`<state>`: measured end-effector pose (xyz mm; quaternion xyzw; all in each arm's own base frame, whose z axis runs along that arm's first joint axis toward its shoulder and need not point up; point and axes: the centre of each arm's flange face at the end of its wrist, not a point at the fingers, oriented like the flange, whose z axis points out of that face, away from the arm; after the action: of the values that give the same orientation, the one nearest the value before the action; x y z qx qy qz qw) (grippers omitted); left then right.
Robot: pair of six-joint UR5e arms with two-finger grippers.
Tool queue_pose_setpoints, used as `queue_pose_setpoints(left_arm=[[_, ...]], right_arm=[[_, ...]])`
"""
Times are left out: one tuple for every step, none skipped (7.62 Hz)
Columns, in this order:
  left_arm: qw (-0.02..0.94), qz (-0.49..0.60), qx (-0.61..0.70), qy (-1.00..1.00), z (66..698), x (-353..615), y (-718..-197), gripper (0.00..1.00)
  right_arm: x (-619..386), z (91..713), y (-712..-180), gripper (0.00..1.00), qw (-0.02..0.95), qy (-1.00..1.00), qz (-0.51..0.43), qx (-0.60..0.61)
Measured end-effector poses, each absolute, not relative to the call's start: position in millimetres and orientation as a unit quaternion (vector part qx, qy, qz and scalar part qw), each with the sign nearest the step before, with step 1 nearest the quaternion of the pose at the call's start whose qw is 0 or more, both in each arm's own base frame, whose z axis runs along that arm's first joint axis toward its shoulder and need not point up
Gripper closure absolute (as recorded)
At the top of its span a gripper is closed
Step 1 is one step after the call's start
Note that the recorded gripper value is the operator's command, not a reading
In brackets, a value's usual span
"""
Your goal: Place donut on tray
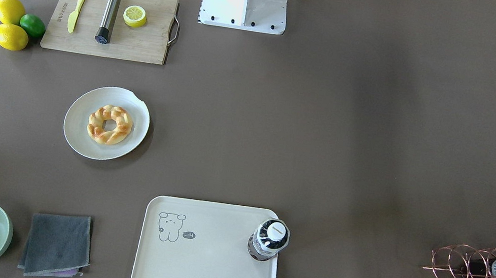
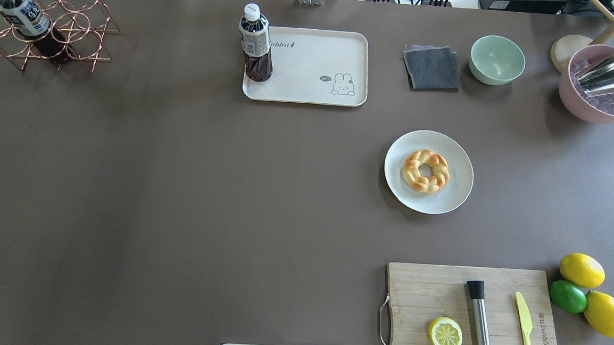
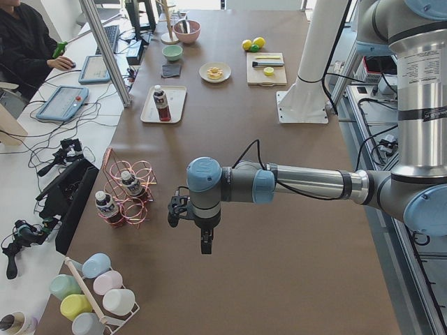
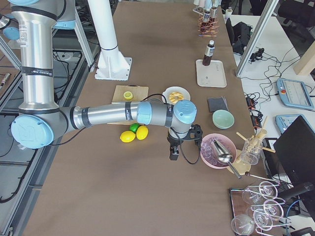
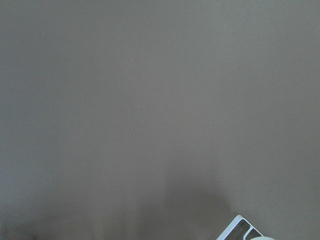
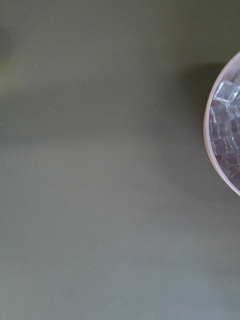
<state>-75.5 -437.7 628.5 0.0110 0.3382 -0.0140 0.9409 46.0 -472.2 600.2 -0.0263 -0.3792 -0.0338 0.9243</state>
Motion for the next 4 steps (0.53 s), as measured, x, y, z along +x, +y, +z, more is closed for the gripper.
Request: queue_pose_setpoints(left_arm=[[0.941, -0.014, 0.012, 0.338, 628.1, -75.7, -438.0, 0.02], [0.941, -0.014, 0.012, 0.338, 627.5, -75.7, -438.5, 0.02], [0.941, -0.014, 0.012, 0.339, 627.0, -75.6, -438.8, 0.02], [0.941, -0.013, 0.013, 0.339, 626.3, -75.5, -439.4, 0.02]], right_arm=[[46.0, 601.2, -471.3, 0.00, 0.924, -0.379, -0.033, -0.027], [46.0, 602.1, -470.4, 0.00, 0.924, -0.379, -0.033, -0.028], [46.1, 602.9, -469.7, 0.00, 0.924, -0.379, -0.033, -0.029], [46.1, 603.3, -469.5, 0.00, 0.924, -0.379, -0.033, -0.029]])
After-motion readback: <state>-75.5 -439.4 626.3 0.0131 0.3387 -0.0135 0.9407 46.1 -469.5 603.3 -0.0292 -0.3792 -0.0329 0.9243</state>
